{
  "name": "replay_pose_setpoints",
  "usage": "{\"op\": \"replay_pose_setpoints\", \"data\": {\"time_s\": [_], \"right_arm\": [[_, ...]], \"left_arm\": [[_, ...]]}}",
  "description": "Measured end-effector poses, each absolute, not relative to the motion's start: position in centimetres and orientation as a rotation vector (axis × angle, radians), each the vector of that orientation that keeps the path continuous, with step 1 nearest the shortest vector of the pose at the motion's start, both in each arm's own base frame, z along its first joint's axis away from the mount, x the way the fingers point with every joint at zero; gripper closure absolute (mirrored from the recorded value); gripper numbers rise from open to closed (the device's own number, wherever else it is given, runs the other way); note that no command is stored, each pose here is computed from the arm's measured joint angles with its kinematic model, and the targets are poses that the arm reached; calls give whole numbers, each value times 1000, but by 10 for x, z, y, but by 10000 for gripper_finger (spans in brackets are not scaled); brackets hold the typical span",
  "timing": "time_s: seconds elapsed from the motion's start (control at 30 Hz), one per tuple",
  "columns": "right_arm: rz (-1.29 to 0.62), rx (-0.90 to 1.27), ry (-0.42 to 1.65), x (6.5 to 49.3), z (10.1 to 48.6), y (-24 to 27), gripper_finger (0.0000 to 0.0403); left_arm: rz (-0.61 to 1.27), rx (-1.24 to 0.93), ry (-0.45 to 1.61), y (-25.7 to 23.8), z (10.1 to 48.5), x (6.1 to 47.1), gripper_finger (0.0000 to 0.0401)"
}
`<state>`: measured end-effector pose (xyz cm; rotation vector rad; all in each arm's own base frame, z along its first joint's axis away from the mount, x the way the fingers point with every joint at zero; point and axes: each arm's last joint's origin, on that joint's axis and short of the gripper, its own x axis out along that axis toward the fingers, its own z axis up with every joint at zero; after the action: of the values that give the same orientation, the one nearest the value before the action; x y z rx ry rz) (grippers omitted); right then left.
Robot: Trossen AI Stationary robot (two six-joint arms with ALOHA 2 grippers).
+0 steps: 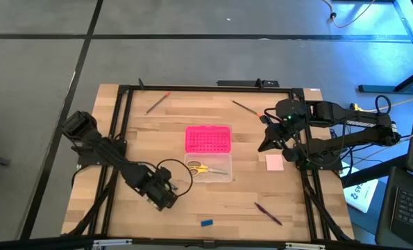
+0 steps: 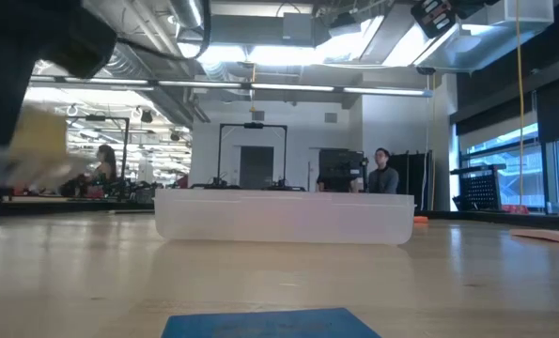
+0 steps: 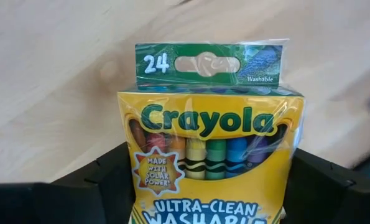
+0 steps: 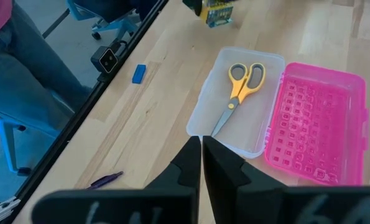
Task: Pack school essentials
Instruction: Put the box of crayons into the pencil case
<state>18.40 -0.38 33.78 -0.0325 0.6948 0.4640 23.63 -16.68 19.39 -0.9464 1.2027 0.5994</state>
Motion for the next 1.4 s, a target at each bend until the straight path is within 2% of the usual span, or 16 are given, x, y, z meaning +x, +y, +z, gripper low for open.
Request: {"op": "replay_pose_setpoints", "data": {"time_s": [0.27, 0.6, 1.07, 1.4], "right_arm": [[464, -32, 694, 184, 338, -4, 382], [449, 7, 692, 185, 339, -4, 382], [336, 27, 602, 193, 347, -7, 382], [280, 17, 542, 197, 352, -8, 382]], "left_arm": [[465, -906, 1142, -145, 221, 240, 102], [238, -637, 1079, -107, 231, 263, 102], [114, -282, 785, -59, 240, 305, 103], [112, -181, 812, -61, 218, 319, 103]]}}
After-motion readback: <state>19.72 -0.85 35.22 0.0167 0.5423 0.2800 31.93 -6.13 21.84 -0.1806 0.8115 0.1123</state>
